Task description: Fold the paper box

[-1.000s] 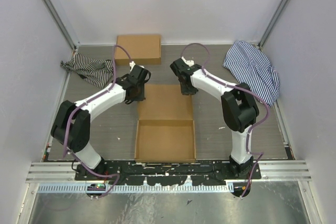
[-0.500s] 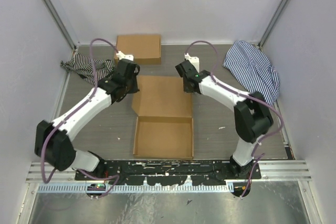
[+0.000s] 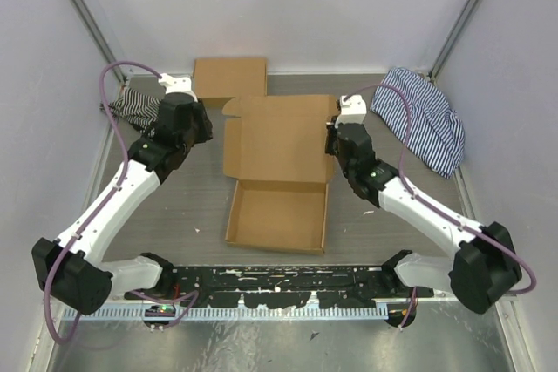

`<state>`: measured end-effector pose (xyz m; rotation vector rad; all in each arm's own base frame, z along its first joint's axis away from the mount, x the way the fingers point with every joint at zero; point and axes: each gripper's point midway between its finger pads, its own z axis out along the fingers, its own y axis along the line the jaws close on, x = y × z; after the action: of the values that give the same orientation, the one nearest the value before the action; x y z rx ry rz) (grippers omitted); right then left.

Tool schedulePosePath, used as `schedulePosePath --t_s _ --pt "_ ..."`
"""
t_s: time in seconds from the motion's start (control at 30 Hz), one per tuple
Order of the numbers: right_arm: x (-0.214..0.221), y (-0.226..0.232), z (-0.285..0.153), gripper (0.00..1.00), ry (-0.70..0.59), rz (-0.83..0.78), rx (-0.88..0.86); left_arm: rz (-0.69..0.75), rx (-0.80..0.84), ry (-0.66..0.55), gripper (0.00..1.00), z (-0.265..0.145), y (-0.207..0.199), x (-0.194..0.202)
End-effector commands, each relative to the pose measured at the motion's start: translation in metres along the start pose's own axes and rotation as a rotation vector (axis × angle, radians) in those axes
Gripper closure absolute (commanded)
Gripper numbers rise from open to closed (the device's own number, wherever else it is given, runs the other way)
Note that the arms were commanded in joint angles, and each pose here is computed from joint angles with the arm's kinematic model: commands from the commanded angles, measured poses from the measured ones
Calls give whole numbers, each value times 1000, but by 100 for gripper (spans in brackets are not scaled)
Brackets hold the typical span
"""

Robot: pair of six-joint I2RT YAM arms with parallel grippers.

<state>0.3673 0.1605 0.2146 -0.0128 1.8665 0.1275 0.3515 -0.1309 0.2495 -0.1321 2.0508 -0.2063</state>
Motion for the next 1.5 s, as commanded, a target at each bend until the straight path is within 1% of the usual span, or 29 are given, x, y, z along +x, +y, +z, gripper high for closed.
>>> schedulePosePath --t_s 0.0,0.1,0.2,0.3,0.43,0.6,0.67,0.7,0.8,0.9,1.0,1.13,1.23,1.33,1.47 --pt "-49 15 -30 99 -237 8 -169 13 61 -41 61 7 -4 -13" --pt "-50 16 -48 99 -312 -13 -233 11 97 -48 56 15 -5 -20" --pt "-46 17 -59 99 -325 -38 -278 -7 162 -57 52 22 -10 -25" --pt "-42 27 -67 99 -311 -57 -350 -19 253 -69 51 20 -20 -35" --pt "-43 31 -74 99 -311 -56 -386 7 331 -27 52 27 -32 -27" --pt "-50 31 -81 99 -313 -48 -394 4 338 -15 56 24 -30 -17" --pt "-52 30 -82 99 -311 -49 -392 0 339 1 56 26 -29 -10" --pt "-52 30 -82 99 -310 -50 -392 1 351 -18 56 16 -30 -14" --pt "-54 31 -84 99 -317 -49 -398 6 327 12 57 19 -25 -5" --pt "-54 32 -86 99 -315 -50 -410 13 263 27 57 25 -14 0" --pt "-55 31 -89 99 -317 -53 -412 20 225 10 55 28 -7 -2" --pt "-54 29 -94 99 -314 -53 -417 17 220 -12 54 30 -6 -5" --pt "-55 28 -98 99 -320 -50 -421 21 256 -31 53 28 -11 -6" --pt "-55 28 -100 99 -317 -51 -421 24 325 -64 53 23 -20 -6" --pt "-54 26 -100 99 -308 -50 -417 14 396 -132 53 13 -28 -7"
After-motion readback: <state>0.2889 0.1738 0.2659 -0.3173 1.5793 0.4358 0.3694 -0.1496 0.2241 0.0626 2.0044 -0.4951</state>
